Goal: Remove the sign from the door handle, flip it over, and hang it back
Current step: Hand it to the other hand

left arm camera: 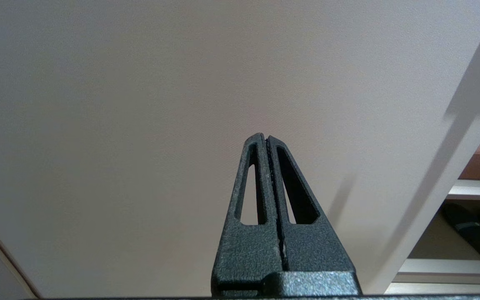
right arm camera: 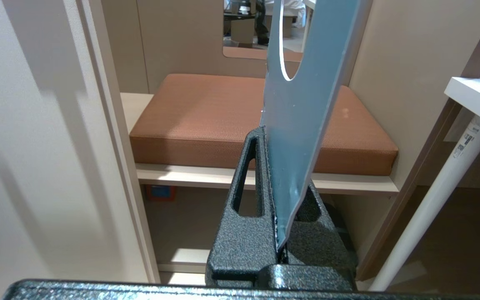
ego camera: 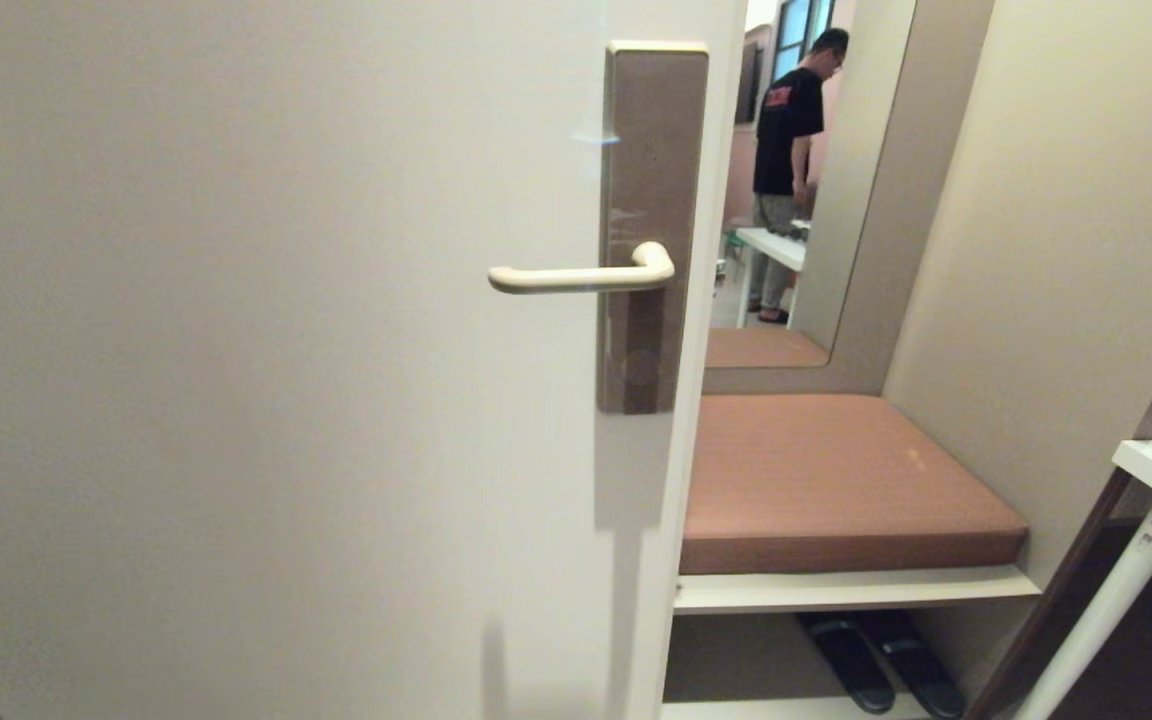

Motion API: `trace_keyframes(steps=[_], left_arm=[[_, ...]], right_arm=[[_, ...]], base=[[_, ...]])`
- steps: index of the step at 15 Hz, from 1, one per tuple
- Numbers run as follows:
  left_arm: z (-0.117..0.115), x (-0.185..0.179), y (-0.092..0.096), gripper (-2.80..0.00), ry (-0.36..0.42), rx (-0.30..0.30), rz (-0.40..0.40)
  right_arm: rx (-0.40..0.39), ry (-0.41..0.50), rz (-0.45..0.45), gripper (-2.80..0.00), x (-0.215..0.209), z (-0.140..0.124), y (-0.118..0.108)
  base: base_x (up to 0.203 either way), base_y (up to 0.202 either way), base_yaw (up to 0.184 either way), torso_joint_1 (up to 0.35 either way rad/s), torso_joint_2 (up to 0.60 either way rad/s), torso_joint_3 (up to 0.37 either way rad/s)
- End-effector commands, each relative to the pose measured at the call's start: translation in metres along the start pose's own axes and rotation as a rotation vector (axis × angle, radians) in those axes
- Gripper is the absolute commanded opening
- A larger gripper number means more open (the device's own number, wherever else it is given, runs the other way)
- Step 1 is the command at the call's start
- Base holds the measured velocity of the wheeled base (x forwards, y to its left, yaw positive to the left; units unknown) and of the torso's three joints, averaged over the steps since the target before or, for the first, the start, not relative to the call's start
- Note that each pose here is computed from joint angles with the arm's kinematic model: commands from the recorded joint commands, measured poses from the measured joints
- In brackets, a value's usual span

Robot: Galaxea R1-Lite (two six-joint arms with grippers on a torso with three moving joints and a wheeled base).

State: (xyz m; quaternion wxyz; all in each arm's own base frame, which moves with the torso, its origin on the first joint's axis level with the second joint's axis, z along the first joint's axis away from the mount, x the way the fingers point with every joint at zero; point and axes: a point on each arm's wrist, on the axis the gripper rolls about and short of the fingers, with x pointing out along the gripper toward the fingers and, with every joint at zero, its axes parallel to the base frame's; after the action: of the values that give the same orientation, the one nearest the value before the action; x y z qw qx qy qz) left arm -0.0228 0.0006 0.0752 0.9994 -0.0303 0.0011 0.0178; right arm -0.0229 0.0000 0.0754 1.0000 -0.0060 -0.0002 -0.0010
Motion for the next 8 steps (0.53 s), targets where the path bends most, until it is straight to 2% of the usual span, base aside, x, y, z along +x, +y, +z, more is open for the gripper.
trace_keyframes(steps=[1, 8], left_arm=[[0.0, 0.0, 0.0, -2.8, 0.0, -0.001, 0.001], [0.0, 0.0, 0.0, -2.8, 0.0, -0.002, 0.001]], right_arm=[[0.0, 0.001, 0.001, -2.8, 0.0001, 0.0, 0.0], [0.0, 0.0, 0.001, -2.8, 0.0001, 0.0001, 0.0]], base=[[0.0, 0.0, 0.0, 0.0, 0.0, 0.0], [0.0, 0.0, 0.0, 0.0, 0.0, 0.0]])
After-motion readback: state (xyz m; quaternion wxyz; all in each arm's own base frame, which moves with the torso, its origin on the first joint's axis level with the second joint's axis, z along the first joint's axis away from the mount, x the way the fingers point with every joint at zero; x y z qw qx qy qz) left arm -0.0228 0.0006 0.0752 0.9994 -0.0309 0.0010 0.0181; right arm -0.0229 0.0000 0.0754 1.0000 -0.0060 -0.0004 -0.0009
